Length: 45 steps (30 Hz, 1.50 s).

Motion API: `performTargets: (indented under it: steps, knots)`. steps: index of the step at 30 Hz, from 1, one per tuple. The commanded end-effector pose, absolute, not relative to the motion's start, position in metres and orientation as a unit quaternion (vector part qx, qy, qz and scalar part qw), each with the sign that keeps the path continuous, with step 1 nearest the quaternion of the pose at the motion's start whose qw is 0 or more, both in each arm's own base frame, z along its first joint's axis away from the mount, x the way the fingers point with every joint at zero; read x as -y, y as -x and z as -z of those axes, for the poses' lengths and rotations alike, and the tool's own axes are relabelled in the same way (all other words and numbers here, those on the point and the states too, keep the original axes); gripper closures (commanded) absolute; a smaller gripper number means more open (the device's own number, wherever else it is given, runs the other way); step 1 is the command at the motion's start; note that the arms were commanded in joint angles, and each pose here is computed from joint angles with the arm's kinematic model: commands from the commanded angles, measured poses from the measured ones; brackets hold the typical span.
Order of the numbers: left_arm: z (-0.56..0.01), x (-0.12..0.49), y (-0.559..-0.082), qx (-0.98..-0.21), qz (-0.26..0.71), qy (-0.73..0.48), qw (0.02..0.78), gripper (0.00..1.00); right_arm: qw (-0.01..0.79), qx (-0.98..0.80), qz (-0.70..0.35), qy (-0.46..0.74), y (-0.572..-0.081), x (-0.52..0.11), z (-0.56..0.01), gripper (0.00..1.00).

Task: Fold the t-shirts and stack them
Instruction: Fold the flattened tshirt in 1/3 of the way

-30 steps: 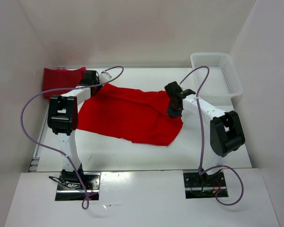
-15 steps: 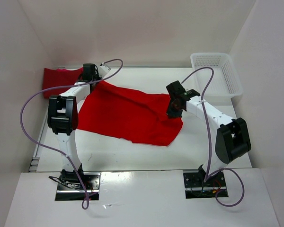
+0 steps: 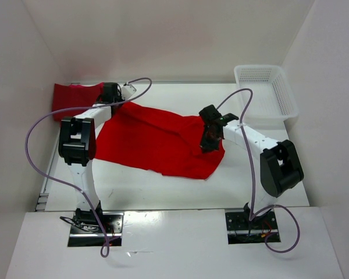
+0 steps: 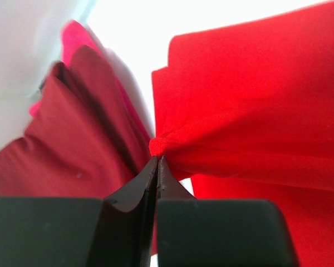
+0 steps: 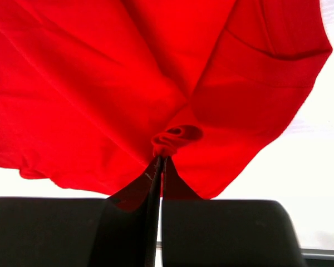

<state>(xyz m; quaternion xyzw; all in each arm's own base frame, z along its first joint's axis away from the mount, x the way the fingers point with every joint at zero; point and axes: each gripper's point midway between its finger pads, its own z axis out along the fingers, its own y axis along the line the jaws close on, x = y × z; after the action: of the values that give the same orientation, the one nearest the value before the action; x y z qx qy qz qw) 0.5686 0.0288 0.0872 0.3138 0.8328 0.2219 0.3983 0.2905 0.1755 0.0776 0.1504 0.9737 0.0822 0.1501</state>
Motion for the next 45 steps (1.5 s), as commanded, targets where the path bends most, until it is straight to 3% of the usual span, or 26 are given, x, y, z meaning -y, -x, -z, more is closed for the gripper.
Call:
performTargets:
  steps: [1, 2, 5, 6, 7, 8, 12, 16, 19, 24, 27, 35, 38, 41, 42, 45]
  knots:
    - [-0.080, -0.034, -0.567, -0.829, -0.235, -0.318, 0.395, 0.98, 0.144, -0.975, -0.080, -0.149, -0.288, -0.177, -0.070, 0.99]
    - [-0.074, -0.034, -0.563, -0.832, -0.233, -0.320, 0.389, 0.96, 0.145, -0.976, -0.079, -0.144, -0.287, -0.176, -0.070, 0.97]
    - [-0.070, -0.036, -0.556, -0.835, -0.235, -0.319, 0.381, 0.82, 0.142, -0.977, -0.082, -0.138, -0.287, -0.177, -0.070, 0.64]
    - [-0.075, -0.036, -0.557, -0.833, -0.236, -0.318, 0.385, 0.70, 0.143, -0.978, -0.081, -0.131, -0.286, -0.177, -0.070, 0.52]
    - [-0.069, -0.036, -0.553, -0.836, -0.234, -0.320, 0.379, 0.53, 0.151, -0.977, -0.086, -0.126, -0.289, -0.178, -0.076, 0.34]
    - [-0.079, -0.036, -0.552, -0.834, -0.236, -0.319, 0.384, 0.28, 0.156, -0.977, -0.087, -0.119, -0.289, -0.177, -0.079, 0.30]
    - [-0.104, -0.058, -0.551, -0.852, -0.211, -0.260, 0.402, 0.14, 0.234, -0.958, -0.111, -0.124, -0.298, -0.172, -0.128, 0.24]
    - [-0.122, -0.062, -0.561, -0.864, -0.162, -0.227, 0.420, 0.14, 0.269, -0.938, -0.087, -0.199, -0.316, -0.143, -0.131, 0.26]
    - [-0.111, -0.063, -0.569, -0.872, -0.160, -0.223, 0.405, 0.14, 0.234, -0.942, -0.007, -0.241, -0.320, -0.114, -0.087, 0.28]
    - [-0.087, -0.068, -0.572, -0.896, -0.155, -0.181, 0.376, 0.14, 0.203, -0.939, 0.032, -0.275, -0.325, -0.098, -0.050, 0.26]
    - [-0.068, -0.071, -0.555, -0.907, -0.155, -0.176, 0.348, 0.13, 0.189, -0.933, 0.032, -0.304, -0.318, -0.081, -0.038, 0.22]
    - [-0.049, -0.073, -0.488, -0.934, -0.121, -0.158, 0.298, 0.12, 0.137, -0.938, -0.005, -0.317, -0.300, -0.085, -0.008, 0.22]
    - [-0.039, -0.080, -0.473, -0.944, -0.109, -0.132, 0.283, 0.12, 0.123, -0.941, -0.016, -0.316, -0.294, -0.089, 0.000, 0.29]
    - [-0.027, -0.082, -0.459, -0.952, -0.090, -0.122, 0.265, 0.12, 0.113, -0.940, -0.016, -0.320, -0.292, -0.088, 0.008, 0.60]
    - [-0.024, -0.081, -0.457, -0.953, -0.085, -0.123, 0.262, 0.12, 0.117, -0.939, -0.017, -0.324, -0.295, -0.083, 0.008, 0.80]
    - [-0.030, -0.078, -0.455, -0.952, -0.081, -0.120, 0.268, 0.11, 0.145, -0.932, -0.010, -0.333, -0.317, -0.062, -0.004, 1.00]
